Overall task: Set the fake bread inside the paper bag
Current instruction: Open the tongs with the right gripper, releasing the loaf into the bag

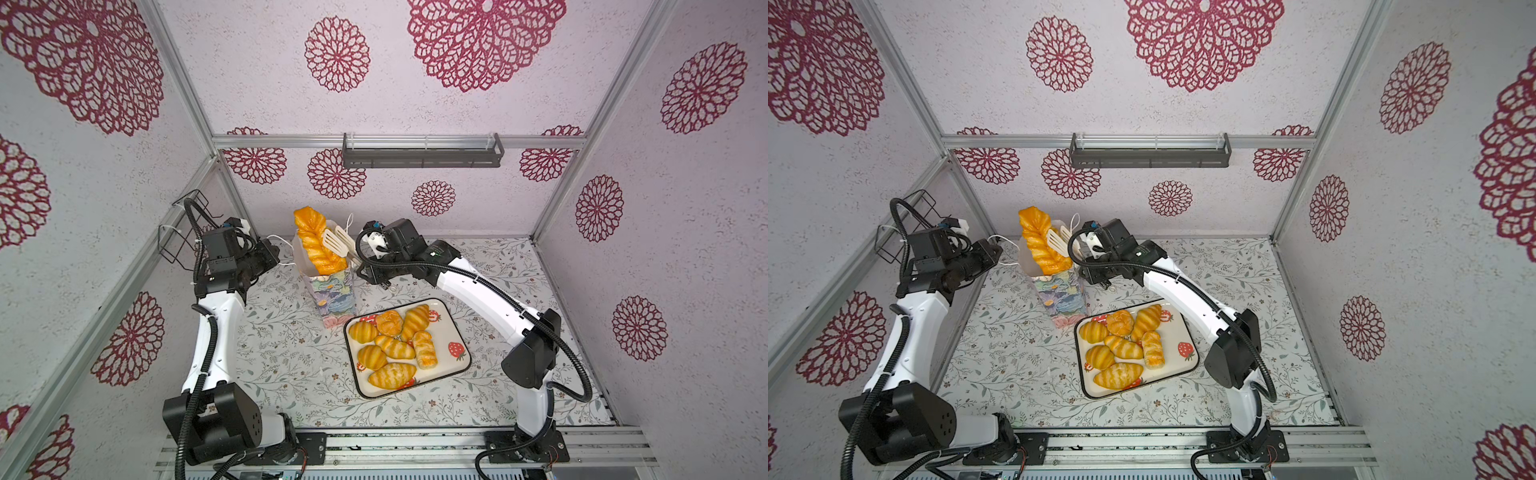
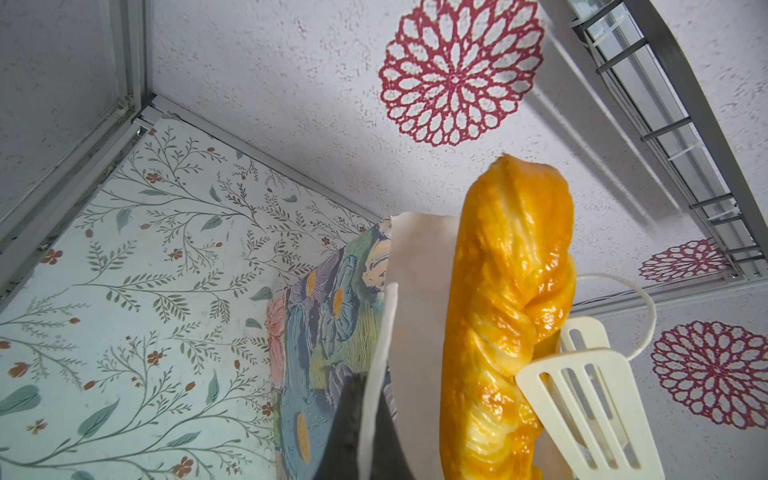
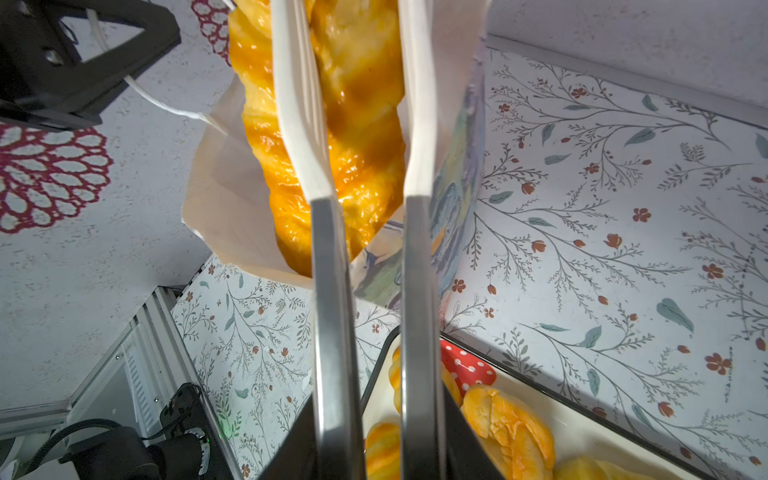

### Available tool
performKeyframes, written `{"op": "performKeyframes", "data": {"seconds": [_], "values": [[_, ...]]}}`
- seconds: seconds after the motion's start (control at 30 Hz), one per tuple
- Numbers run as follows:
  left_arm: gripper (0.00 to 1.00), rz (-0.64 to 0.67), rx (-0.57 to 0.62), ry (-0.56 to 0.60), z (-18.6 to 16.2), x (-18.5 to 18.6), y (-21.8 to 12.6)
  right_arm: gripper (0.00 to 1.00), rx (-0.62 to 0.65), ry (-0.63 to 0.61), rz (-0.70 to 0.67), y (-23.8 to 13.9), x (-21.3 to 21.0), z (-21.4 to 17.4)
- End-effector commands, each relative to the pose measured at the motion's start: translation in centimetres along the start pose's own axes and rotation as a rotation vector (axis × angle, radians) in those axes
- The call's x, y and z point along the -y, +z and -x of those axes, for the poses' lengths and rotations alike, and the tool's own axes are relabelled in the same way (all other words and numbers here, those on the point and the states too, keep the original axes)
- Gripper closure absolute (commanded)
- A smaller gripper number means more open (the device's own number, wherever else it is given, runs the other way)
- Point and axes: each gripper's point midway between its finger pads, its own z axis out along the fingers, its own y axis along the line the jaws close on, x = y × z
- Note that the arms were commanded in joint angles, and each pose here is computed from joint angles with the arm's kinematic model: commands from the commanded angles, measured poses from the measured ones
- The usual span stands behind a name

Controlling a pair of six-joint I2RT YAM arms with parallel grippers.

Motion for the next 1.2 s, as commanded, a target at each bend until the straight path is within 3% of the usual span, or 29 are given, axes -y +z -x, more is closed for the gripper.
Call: {"op": "performKeyframes", "data": {"seconds": [0.0, 0.13, 0.3, 1.17], "values": [[1.00, -0.009, 0.006, 0.011, -0.1, 0.3, -0.2, 0.64, 0.152, -0.022, 0.054, -4.3, -2.6, 3.7], [1.00, -0.011, 0.005, 0.012, -0.2, 0.4, -0.2, 0.56, 0.160, -0.023, 0.053, -4.5, -2.6, 3.7], [1.00, -0.012, 0.004, 0.016, -0.2, 0.5, -0.2, 0.53, 0.160, -0.025, 0.056, -4.4, -2.7, 3.8], [1.00, -0.036, 0.004, 0.039, -0.5, 1.6, -0.3, 0.54, 0.267, -0.075, -0.035, -11.1, -2.9, 6.0]]}}
